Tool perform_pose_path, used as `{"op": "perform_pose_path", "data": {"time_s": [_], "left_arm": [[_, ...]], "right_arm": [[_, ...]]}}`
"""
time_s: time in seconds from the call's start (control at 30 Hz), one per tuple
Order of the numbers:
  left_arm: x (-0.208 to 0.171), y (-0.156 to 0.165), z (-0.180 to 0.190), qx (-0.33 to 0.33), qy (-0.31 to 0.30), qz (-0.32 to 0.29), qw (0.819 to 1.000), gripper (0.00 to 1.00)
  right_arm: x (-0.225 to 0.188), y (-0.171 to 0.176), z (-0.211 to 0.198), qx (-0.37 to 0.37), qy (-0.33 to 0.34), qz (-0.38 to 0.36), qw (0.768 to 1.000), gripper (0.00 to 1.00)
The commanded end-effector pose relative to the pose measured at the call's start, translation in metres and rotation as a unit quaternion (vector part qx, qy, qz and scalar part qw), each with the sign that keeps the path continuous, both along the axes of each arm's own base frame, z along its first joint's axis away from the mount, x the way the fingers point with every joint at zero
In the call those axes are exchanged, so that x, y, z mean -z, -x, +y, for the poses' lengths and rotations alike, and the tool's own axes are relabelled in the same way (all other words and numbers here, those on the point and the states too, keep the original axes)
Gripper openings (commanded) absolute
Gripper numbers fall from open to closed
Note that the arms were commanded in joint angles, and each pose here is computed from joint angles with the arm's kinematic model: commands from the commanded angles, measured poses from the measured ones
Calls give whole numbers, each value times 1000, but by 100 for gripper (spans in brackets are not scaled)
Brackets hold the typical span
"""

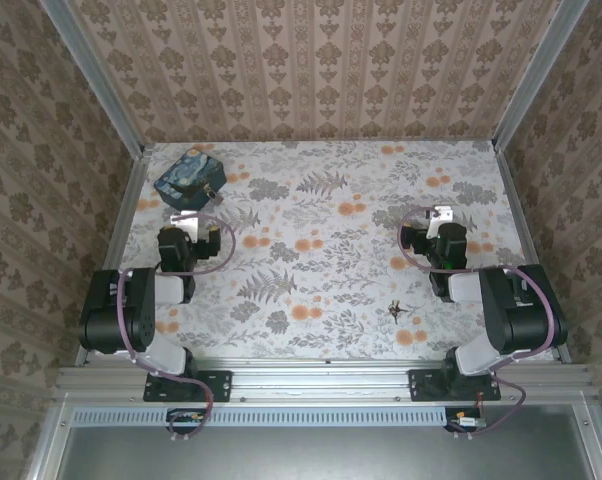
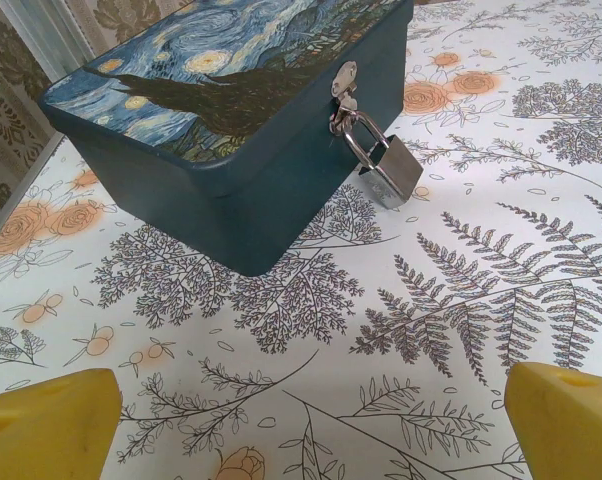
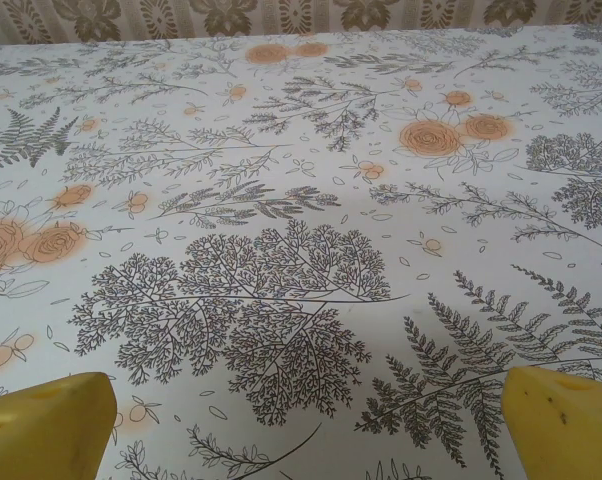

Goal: Unlock a padlock with a key

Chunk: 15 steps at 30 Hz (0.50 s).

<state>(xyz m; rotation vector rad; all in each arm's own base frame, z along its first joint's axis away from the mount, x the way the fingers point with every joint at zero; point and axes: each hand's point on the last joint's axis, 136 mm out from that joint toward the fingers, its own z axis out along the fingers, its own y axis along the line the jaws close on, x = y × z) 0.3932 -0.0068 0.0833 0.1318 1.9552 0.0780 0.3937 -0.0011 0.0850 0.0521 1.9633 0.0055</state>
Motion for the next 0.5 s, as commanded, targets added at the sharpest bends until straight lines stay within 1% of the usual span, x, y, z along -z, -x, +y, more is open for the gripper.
{"op": "perform_pose_path", "data": {"time_s": [0.0, 0.47], "left_arm": [[-10, -7, 0, 1, 12, -13, 1000, 100], [-10, -7, 0, 1, 13, -13, 1000, 100]], "right_arm": [[-12, -6, -1, 4, 9, -19, 1000, 100], [-13, -7, -1, 4, 9, -19, 1000, 100]]}}
